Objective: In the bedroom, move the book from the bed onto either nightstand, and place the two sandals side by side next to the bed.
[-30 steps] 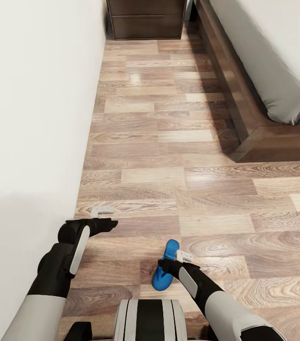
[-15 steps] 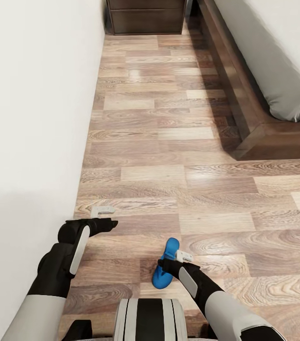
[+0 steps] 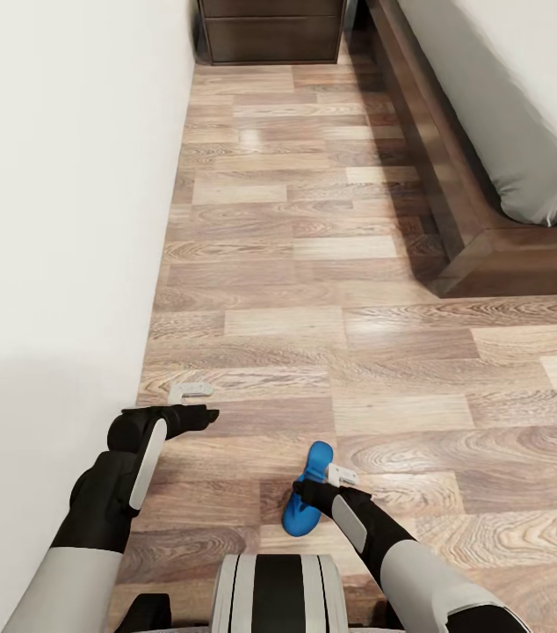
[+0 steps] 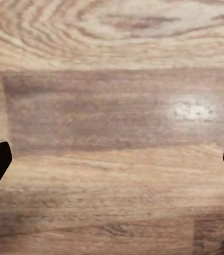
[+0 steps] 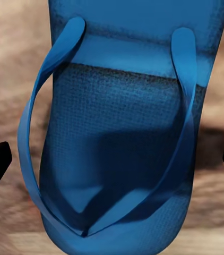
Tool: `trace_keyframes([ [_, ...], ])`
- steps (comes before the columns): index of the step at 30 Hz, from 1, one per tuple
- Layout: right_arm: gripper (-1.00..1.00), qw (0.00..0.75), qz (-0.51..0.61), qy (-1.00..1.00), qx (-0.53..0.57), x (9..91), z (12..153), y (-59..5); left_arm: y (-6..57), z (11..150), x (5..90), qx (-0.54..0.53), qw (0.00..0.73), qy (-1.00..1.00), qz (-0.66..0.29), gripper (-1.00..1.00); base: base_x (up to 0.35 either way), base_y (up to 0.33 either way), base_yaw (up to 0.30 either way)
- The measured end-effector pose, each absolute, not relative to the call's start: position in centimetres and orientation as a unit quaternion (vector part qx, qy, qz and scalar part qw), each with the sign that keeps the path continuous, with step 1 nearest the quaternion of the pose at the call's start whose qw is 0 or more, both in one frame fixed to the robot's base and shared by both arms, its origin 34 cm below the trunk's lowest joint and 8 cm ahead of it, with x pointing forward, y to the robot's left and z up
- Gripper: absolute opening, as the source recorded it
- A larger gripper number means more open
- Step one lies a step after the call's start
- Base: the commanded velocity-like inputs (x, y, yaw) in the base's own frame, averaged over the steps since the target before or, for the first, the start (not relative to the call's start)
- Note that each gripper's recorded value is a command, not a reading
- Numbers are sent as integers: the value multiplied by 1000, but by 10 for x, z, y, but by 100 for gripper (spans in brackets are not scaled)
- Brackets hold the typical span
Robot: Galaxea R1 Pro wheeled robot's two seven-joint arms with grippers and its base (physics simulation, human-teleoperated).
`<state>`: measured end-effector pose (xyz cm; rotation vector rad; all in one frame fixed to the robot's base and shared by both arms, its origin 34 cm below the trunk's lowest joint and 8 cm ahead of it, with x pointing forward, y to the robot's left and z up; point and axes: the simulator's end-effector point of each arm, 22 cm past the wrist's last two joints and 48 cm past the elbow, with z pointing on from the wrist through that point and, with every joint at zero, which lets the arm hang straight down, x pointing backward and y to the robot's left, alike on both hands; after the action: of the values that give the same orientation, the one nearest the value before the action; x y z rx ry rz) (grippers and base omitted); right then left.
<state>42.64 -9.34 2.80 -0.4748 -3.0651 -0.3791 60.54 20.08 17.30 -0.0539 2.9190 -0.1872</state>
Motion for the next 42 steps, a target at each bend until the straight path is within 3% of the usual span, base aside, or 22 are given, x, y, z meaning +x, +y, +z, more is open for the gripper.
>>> trace_keyframes([
  [28,100,14,-114,-983,-144,421,23,-96,201,167,602,-19,103,992,-63,100,0,0,0],
  [29,-100,14,-114,-983,-144,421,23,-96,201,167,602,-19,103,992,-63,100,0,0,0],
  [42,-100,14,-113,-983,-142,421,23,-97,201,167,602,-19,104,992,-64,100,0,0,0],
])
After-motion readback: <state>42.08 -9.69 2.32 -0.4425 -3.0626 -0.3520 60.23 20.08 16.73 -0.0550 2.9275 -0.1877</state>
